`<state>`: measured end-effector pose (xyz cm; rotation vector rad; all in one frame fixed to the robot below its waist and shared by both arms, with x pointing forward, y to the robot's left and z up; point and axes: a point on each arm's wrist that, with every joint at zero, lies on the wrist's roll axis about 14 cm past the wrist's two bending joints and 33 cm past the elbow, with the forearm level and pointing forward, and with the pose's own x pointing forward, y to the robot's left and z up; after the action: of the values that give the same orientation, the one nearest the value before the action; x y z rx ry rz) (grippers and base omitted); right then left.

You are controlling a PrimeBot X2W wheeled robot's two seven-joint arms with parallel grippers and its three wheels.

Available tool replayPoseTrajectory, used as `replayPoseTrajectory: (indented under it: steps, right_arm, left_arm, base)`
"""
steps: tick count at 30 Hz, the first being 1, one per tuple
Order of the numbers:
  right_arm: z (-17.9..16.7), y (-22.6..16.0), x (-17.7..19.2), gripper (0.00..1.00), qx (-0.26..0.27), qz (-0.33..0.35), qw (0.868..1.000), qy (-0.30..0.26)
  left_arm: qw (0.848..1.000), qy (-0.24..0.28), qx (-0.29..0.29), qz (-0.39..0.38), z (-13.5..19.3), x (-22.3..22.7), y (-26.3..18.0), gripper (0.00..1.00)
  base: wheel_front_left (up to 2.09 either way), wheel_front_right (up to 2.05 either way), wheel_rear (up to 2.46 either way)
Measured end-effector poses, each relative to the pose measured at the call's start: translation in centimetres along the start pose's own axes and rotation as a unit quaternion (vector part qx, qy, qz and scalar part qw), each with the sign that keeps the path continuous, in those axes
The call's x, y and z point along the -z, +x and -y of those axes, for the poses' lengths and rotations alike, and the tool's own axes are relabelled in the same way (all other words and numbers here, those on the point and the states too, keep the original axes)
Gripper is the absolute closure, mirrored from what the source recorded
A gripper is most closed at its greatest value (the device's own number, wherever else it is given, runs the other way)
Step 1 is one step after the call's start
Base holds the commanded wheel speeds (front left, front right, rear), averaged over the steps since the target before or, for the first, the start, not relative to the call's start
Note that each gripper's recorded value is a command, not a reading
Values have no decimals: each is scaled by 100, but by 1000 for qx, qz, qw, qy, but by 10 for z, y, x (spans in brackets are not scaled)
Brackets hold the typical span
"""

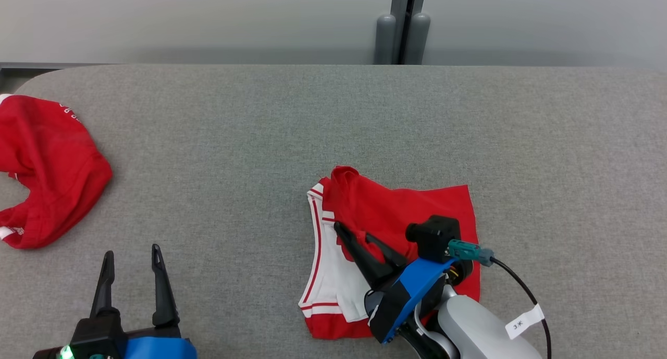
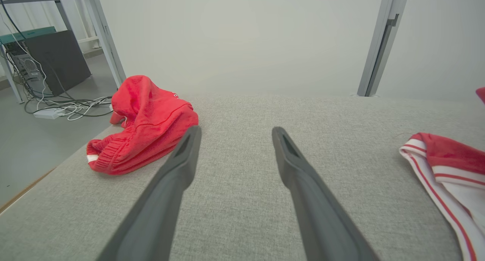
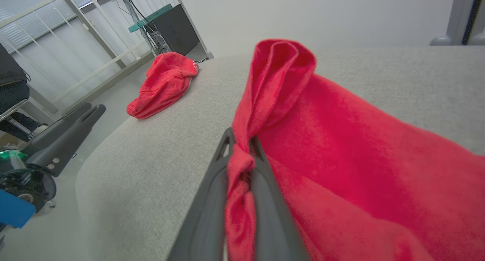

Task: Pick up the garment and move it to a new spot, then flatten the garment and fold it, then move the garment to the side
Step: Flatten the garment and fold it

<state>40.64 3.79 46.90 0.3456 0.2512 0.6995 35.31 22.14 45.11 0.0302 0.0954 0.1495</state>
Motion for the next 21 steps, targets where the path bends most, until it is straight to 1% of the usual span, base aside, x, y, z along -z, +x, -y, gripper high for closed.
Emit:
replayPoseTrajectory:
  steps: [2, 4, 8, 10, 15, 17, 21]
  right_arm:
    - [-1, 1, 1, 0, -1, 2, 1000, 7]
    - [1, 2, 0, 0, 0, 7, 1000, 3]
    - [6, 1, -16, 0, 7, 40, 999, -7]
    - [13, -1, -25, 0, 18, 56, 998, -22]
    - [51, -21, -54, 0, 70, 96, 991, -62]
    - [70, -36, -64, 0, 97, 108, 986, -81]
    - [97, -70, -82, 0, 150, 143, 973, -98]
  left_arm:
    - [1000, -1, -1, 2, -1, -1, 2, 0]
    - [1000, -1, 0, 4, 0, -2, 2, 0]
    - [1000, -2, 4, 8, 3, -5, 3, 0]
    - [1000, -3, 7, 10, 5, -6, 3, 0]
    - [1000, -4, 15, 16, 8, -10, 1, 0]
    - [1000, -4, 17, 17, 8, -10, 0, 0]
    - [1000, -3, 22, 22, 10, -14, 0, 0]
  base:
    - [0, 0, 0]
    - [0, 0, 0]
    - [0, 0, 0]
    - [0, 0, 0]
    - [0, 0, 0]
    - [0, 0, 0]
    - [0, 0, 0]
